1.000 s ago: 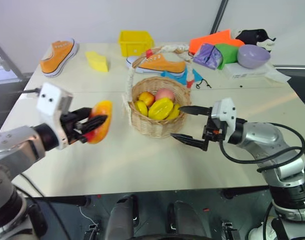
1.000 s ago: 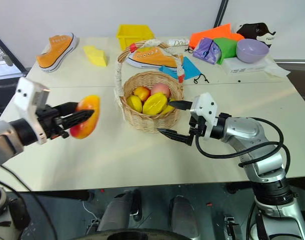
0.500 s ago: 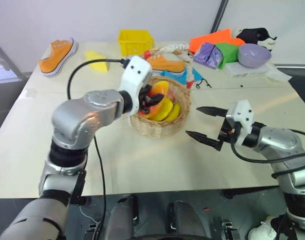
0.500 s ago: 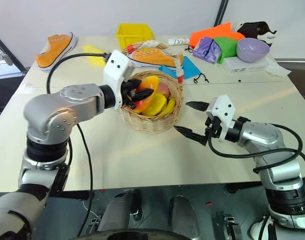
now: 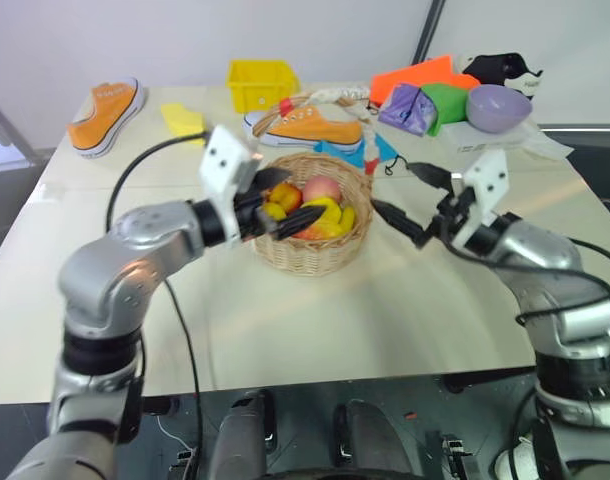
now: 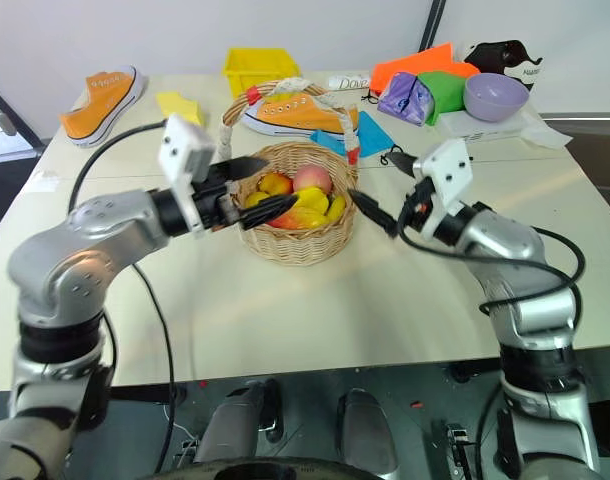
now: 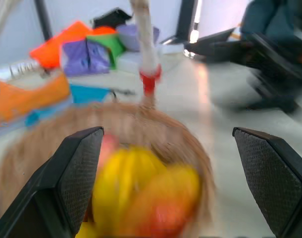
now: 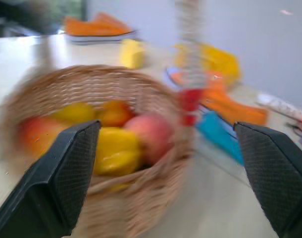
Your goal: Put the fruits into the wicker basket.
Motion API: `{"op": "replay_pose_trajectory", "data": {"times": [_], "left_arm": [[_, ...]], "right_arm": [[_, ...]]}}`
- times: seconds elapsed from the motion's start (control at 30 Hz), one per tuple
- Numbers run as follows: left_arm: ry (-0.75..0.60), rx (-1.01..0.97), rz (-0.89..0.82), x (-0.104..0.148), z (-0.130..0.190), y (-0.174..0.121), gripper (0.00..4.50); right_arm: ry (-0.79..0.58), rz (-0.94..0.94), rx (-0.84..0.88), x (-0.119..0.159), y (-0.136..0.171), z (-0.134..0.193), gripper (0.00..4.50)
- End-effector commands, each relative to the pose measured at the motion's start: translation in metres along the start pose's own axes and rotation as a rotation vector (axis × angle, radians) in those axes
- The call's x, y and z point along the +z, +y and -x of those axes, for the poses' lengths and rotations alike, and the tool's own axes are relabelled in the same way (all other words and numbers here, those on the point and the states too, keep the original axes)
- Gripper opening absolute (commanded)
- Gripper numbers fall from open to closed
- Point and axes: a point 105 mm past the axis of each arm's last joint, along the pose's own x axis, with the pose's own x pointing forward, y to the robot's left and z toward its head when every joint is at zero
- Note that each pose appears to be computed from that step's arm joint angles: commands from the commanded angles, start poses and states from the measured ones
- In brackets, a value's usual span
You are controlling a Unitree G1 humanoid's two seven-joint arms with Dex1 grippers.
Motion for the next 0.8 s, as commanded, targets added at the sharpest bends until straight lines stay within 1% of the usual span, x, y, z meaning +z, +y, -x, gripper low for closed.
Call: {"op": "replay_pose_trajectory", "data": {"times": [0.03,0.13,0.2,0.3,0.37,0.47,0.5,0.6,0.7,0.8], "left_arm": [[-0.077,-0.001,-0.041,0.014,0.023,-0.002,4.46],[-0.092,0.016,-0.067,0.013,0.031,-0.003,4.46],[-0.095,0.034,-0.084,0.011,0.031,-0.003,4.50],[-0.122,0.052,-0.083,0.012,0.030,-0.004,4.50],[-0.137,0.053,-0.080,0.013,0.029,-0.006,4.50],[-0.152,0.041,-0.076,0.014,0.027,-0.010,4.50],[-0.149,0.038,-0.072,0.013,0.025,-0.011,4.50],[-0.137,0.029,-0.088,0.011,0.020,-0.013,4.50],[-0.153,0.019,-0.071,0.012,0.013,-0.013,4.50],[-0.157,0.008,-0.068,0.010,0.003,-0.014,4.50]], "right_arm": [[-0.024,-0.016,-0.084,0.003,-0.013,-0.017,4.50],[-0.019,-0.036,-0.122,-0.002,-0.021,-0.029,4.50],[-0.027,-0.070,-0.133,-0.005,-0.023,-0.035,3.94],[-0.048,-0.096,-0.130,-0.002,-0.023,-0.039,2.77],[-0.061,-0.093,-0.127,0.001,-0.022,-0.038,1.63],[-0.086,-0.088,-0.154,0.009,-0.028,-0.031,0.11],[-0.095,-0.087,-0.168,0.011,-0.031,-0.028,0.05],[-0.137,-0.047,-0.233,0.022,-0.046,-0.010,0.05],[-0.151,0.001,-0.394,0.031,-0.079,0.022,0.05],[-0.126,0.073,-0.563,0.031,-0.113,0.060,0.05]]}}
